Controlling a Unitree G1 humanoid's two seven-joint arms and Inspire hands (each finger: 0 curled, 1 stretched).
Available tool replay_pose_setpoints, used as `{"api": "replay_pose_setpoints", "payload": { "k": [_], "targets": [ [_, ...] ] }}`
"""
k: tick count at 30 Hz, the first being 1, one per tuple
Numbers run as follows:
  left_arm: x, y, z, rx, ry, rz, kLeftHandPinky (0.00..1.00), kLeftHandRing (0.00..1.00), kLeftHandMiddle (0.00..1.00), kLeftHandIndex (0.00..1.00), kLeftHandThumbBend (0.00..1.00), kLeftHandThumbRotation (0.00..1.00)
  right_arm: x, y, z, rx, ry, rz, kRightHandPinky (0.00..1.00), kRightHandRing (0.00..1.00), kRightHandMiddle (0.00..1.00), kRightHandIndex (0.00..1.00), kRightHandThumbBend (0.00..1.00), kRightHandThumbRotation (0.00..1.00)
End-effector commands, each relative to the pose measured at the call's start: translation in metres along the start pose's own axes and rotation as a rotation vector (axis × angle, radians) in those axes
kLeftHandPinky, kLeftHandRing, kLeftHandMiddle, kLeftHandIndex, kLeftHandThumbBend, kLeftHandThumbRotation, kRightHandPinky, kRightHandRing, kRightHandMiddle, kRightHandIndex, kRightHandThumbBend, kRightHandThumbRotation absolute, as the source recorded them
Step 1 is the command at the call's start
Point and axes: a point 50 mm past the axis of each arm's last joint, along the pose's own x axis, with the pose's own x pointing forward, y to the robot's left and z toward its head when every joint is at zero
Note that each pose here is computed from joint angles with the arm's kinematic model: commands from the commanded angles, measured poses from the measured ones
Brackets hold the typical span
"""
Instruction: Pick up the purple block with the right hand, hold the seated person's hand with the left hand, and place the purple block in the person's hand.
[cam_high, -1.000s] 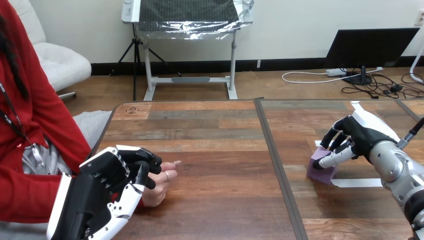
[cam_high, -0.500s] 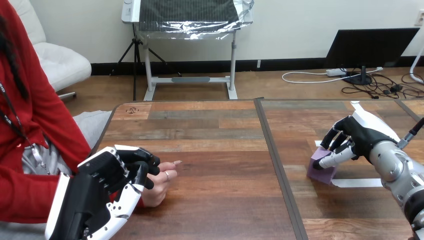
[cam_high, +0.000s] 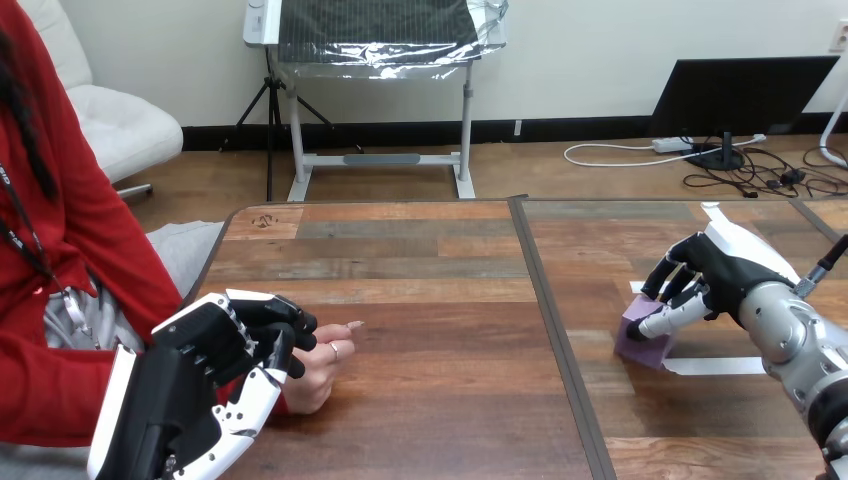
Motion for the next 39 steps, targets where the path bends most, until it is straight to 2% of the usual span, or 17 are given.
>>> {"api": "replay_pose_setpoints", "payload": {
  "k": [1, 10, 14, 26, 30, 39],
  "targets": [
    [0.0146, -0.0005, 0.0151, -0.003, -0.102, -0.003, 0.42, 0.55, 0.56, 0.5, 0.23, 0.21, 0.0044, -0.0124, 0.0171, -0.021, -0.026, -0.016, 0.53, 0.59, 0.59, 0.55, 0.83, 0.0],
    [0.014, -0.0004, 0.015, -0.007, -0.102, -0.012, 0.41, 0.54, 0.55, 0.5, 0.24, 0.17, 0.0048, -0.0127, 0.018, -0.045, -0.017, -0.006, 0.55, 0.62, 0.62, 0.57, 0.87, 0.0],
    [0.0138, -0.0002, 0.0146, -0.012, -0.105, -0.018, 0.41, 0.54, 0.56, 0.5, 0.25, 0.16, 0.005, -0.0127, 0.0184, -0.041, -0.015, -0.008, 0.53, 0.6, 0.61, 0.59, 0.88, 0.0],
    [0.0128, 0.0003, 0.0137, -0.025, -0.097, -0.019, 0.42, 0.55, 0.57, 0.5, 0.27, 0.11, 0.0052, -0.0124, 0.0186, -0.041, -0.008, -0.002, 0.56, 0.62, 0.63, 0.61, 0.88, 0.0],
    [0.013, 0.0009, 0.014, 0.008, -0.108, -0.021, 0.43, 0.55, 0.56, 0.5, 0.26, 0.1, 0.0052, -0.0128, 0.0196, -0.046, -0.015, -0.006, 0.54, 0.61, 0.62, 0.62, 0.89, 0.01],
    [0.0131, 0.0005, 0.0131, -0.013, -0.106, -0.022, 0.43, 0.55, 0.56, 0.5, 0.27, 0.08, 0.0052, -0.0124, 0.0188, -0.046, -0.008, 0.0, 0.55, 0.62, 0.63, 0.63, 0.9, 0.03]
  ]
}}
